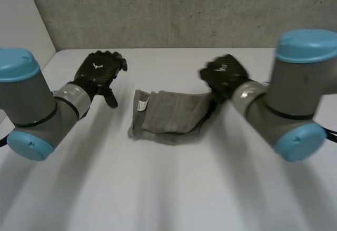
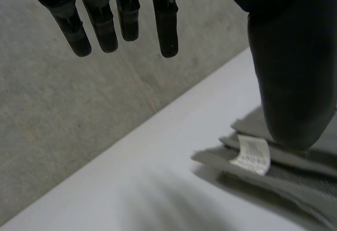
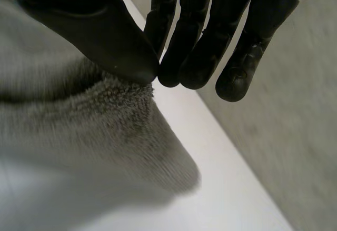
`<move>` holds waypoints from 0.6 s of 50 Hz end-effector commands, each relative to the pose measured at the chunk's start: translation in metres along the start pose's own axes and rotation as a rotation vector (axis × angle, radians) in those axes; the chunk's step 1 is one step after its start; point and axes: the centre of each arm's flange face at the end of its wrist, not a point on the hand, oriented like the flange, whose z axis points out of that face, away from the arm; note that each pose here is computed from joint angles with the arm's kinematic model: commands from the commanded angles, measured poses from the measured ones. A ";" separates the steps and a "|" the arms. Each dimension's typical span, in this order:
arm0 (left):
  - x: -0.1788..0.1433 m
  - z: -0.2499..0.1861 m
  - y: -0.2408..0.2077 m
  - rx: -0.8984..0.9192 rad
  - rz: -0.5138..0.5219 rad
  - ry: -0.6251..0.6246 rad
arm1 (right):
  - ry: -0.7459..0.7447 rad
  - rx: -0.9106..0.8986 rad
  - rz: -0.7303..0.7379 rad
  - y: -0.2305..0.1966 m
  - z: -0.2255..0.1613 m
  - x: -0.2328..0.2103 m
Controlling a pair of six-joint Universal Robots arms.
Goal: Fold the towel.
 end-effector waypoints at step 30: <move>-0.015 0.002 -0.007 0.016 -0.112 -0.069 | 0.014 -0.066 0.088 0.010 -0.011 -0.048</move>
